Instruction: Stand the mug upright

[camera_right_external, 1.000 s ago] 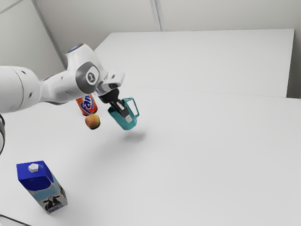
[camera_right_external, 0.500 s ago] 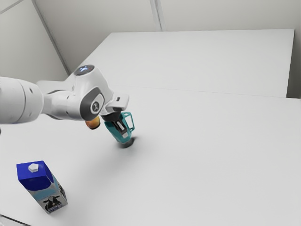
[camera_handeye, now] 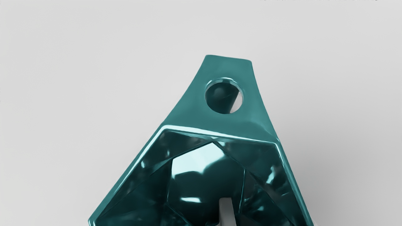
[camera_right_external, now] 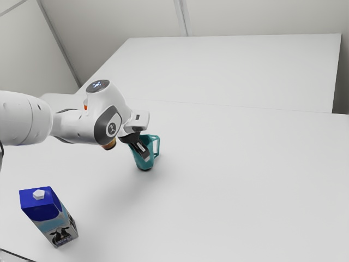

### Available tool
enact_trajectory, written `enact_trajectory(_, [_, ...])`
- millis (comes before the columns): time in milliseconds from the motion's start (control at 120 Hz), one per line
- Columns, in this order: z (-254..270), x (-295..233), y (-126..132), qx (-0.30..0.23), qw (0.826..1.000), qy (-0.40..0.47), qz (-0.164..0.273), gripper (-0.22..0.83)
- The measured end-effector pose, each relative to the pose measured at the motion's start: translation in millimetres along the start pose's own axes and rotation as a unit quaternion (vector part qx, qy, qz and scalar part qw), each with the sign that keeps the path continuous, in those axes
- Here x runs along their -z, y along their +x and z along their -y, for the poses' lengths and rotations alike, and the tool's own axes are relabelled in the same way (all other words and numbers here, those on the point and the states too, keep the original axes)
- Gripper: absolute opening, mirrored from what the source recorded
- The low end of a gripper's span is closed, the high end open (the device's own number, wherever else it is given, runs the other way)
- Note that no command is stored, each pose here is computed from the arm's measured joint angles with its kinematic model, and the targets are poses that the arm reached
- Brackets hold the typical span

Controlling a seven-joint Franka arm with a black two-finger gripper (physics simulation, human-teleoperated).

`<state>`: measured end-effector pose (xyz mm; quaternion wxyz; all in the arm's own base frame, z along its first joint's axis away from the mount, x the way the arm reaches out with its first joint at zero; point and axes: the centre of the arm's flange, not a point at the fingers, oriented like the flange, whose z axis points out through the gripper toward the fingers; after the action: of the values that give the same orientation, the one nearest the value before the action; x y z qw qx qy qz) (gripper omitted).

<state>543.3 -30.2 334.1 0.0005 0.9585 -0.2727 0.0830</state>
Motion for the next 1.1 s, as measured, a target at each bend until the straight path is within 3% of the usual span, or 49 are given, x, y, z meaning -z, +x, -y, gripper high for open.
enact_trajectory(292, [0.3, 13.1, 2.3, 0.003, 1.000, 0.002, -0.012, 0.34])
enact_trajectory(708, [-3.3, 81.4, 10.1, 0.001, 0.998, 0.002, -0.059, 0.50])
enact_trajectory(875, [18.6, 147.0, 45.9, 0.007, 0.998, 0.007, -0.064, 0.56])
enact_trajectory(1100, [43.6, 190.3, 106.3, 0.036, 0.999, -0.003, 0.029, 0.60])
